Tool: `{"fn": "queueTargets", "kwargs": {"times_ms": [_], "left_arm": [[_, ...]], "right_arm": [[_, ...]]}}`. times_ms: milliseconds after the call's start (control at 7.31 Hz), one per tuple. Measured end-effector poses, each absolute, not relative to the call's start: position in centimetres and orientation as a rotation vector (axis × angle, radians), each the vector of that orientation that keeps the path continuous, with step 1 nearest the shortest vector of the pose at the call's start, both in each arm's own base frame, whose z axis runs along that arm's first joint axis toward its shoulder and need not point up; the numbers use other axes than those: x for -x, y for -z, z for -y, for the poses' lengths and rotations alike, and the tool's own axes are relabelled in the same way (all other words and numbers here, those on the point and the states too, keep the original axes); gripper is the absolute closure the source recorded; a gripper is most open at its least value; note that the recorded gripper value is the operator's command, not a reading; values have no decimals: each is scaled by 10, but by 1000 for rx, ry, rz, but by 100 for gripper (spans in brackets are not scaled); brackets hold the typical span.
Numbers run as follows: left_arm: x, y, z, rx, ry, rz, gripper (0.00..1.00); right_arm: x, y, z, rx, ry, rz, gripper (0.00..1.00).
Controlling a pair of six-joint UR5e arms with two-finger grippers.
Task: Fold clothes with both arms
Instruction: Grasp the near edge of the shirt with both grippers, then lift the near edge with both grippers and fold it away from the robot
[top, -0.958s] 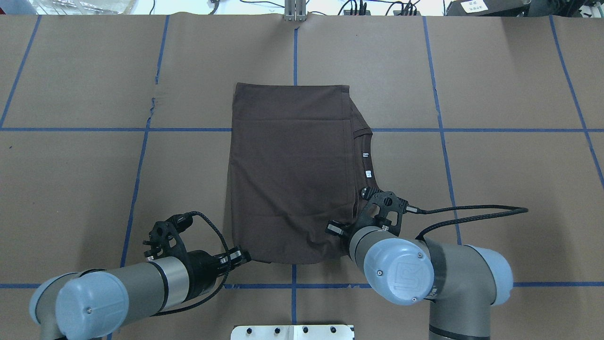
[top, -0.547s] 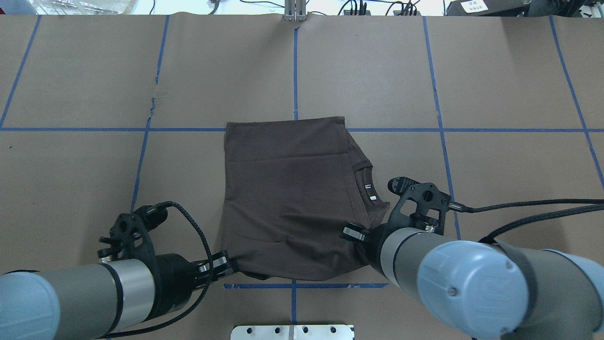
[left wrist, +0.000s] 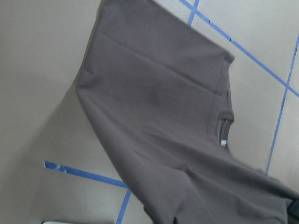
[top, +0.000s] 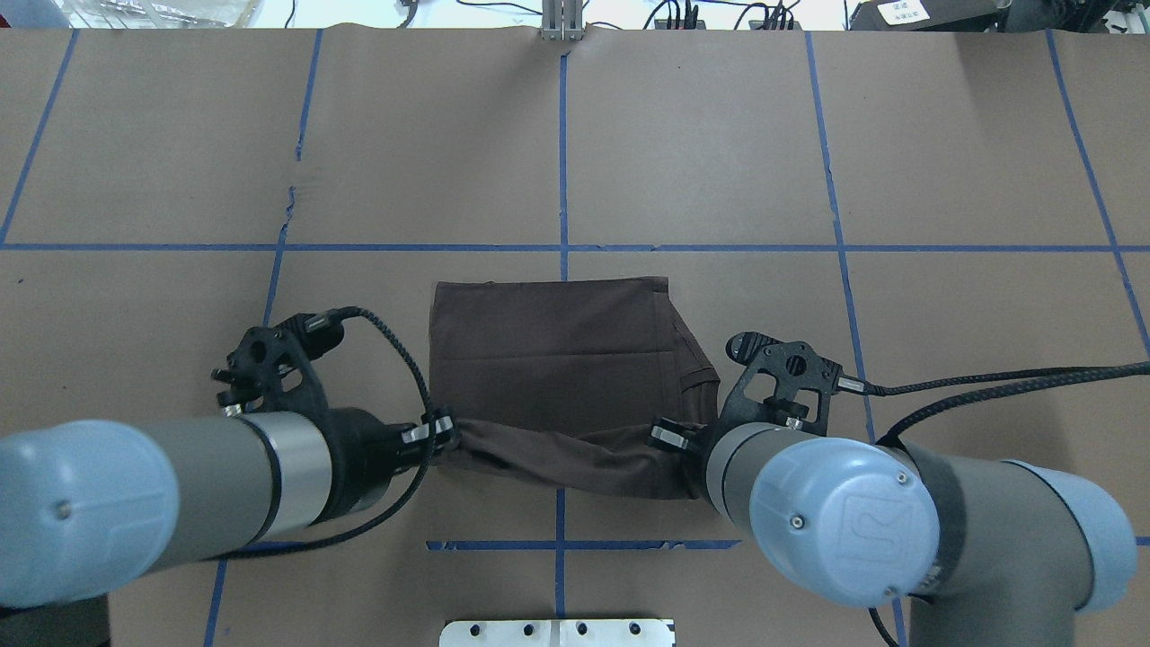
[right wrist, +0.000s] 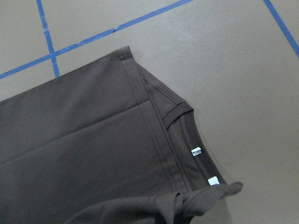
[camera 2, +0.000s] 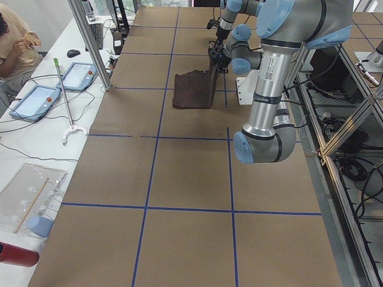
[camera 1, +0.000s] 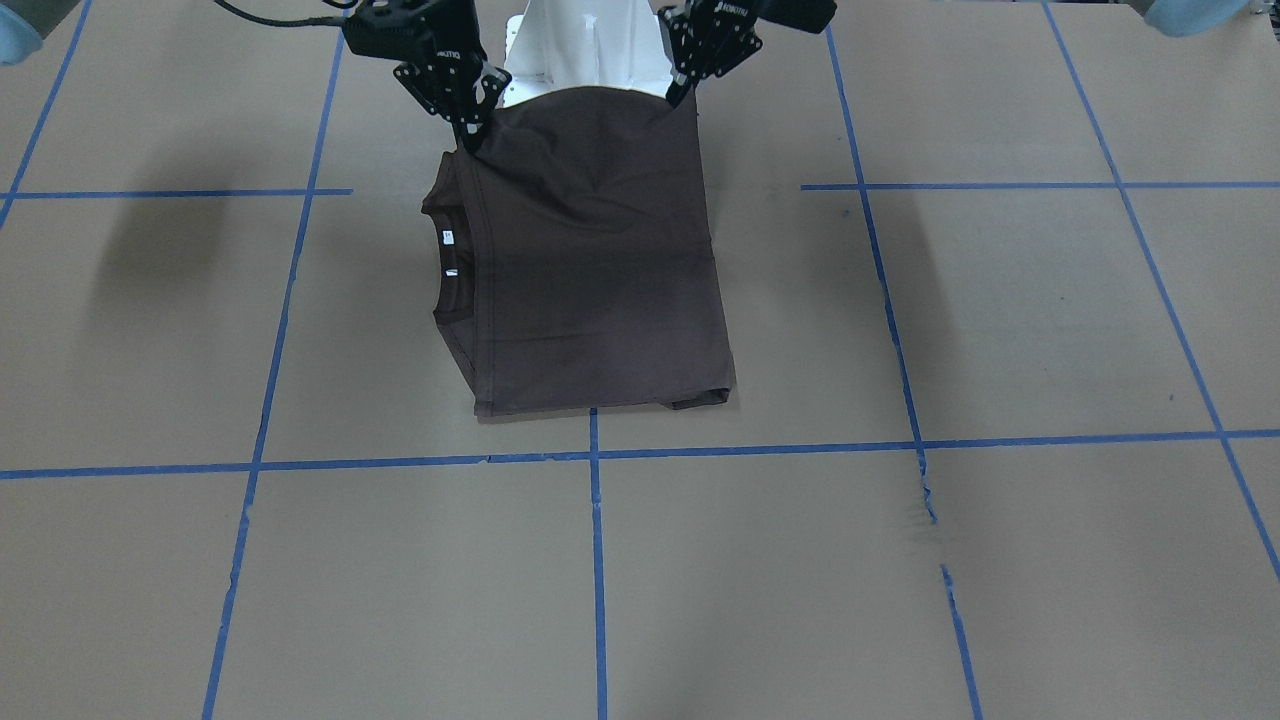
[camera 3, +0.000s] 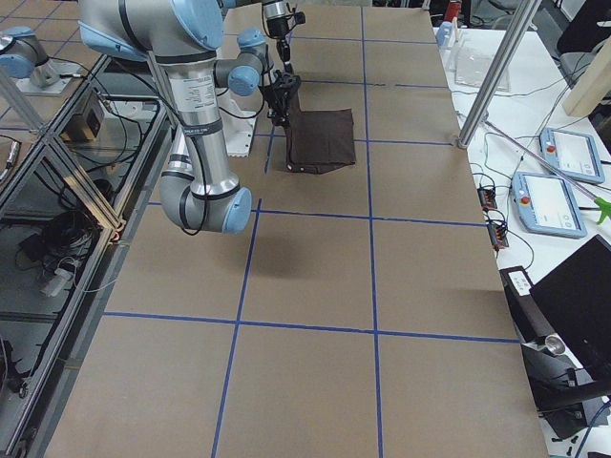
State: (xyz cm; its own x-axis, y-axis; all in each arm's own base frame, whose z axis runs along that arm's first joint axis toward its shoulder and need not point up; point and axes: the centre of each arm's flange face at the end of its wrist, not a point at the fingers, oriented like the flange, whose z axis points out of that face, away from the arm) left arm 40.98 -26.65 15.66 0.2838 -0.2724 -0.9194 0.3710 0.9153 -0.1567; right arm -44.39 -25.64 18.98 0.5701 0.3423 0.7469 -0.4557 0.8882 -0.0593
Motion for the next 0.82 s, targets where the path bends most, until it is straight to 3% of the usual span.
{"fn": "queueTargets", "kwargs": {"times_ms": [821], "left_arm": [[-486, -229, 424, -285, 485, -1055, 100]], "right_arm": [[521, -222, 387, -226, -554, 792, 100]]}}
